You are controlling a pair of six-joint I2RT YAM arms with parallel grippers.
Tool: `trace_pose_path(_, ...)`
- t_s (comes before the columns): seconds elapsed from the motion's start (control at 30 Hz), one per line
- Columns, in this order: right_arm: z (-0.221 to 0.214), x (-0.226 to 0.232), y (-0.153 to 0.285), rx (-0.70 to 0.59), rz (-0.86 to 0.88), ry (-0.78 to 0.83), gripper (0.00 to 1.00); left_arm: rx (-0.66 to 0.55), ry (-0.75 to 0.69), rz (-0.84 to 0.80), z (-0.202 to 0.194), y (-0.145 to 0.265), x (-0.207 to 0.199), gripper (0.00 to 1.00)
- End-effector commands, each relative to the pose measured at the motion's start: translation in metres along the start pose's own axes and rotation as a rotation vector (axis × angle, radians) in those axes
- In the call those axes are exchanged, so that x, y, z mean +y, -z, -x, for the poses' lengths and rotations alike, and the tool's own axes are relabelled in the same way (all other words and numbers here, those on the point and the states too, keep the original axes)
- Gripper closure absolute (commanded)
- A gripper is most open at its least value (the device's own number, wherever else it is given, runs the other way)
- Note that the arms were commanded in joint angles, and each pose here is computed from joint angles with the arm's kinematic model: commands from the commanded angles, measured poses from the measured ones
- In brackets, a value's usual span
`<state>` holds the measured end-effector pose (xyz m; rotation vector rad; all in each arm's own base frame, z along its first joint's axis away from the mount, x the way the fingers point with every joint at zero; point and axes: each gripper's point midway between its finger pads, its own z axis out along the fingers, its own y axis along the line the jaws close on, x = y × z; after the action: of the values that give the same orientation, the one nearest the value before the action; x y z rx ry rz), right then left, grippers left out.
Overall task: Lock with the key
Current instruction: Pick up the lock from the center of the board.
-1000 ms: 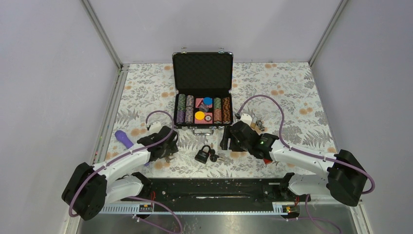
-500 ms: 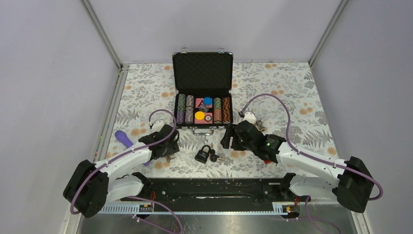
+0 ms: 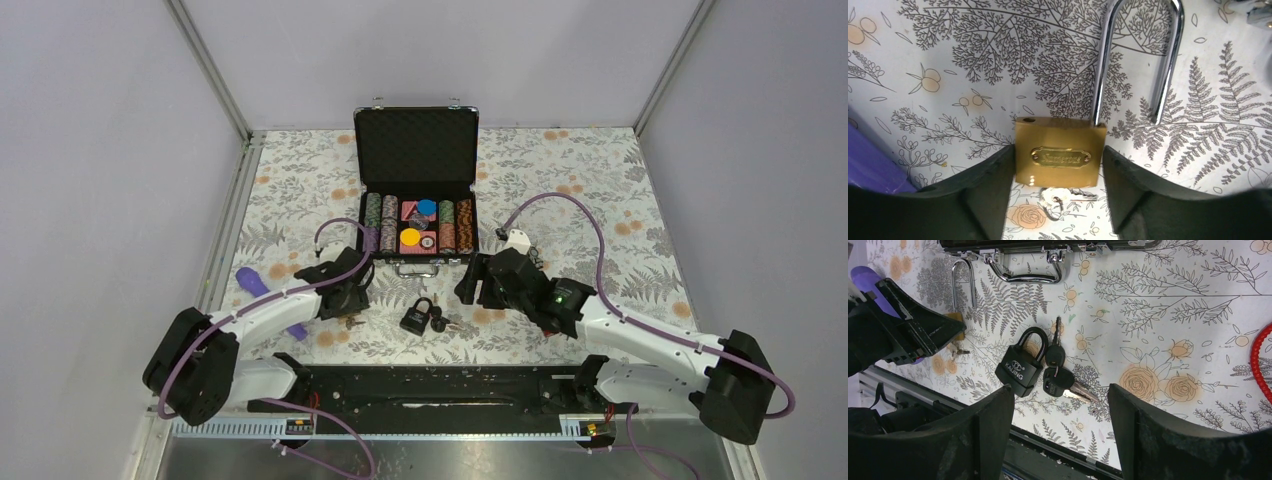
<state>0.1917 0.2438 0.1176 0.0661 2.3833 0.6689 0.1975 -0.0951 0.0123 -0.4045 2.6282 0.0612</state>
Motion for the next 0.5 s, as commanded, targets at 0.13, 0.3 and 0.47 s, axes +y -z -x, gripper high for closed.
trace_pose_path(0.13, 0.011, 0.003, 0.008, -0.050, 0.014, -0.020, 0.25, 0.102, -0.005, -0.007, -0.023, -0.003, 0.001, 0.81)
trace_pose_path(0.3, 0.010, 0.005, 0.009, -0.042, 0.029, -0.008, 0.25, 0.078, -0.005, -0.036, -0.016, 0.013, 0.001, 1.00)
trace_pose_path(0.47, 0.006, 0.014, 0.008, -0.006, 0.072, 0.036, 0.25, 0.036, -0.019, -0.179, -0.003, 0.043, -0.014, 1.00)
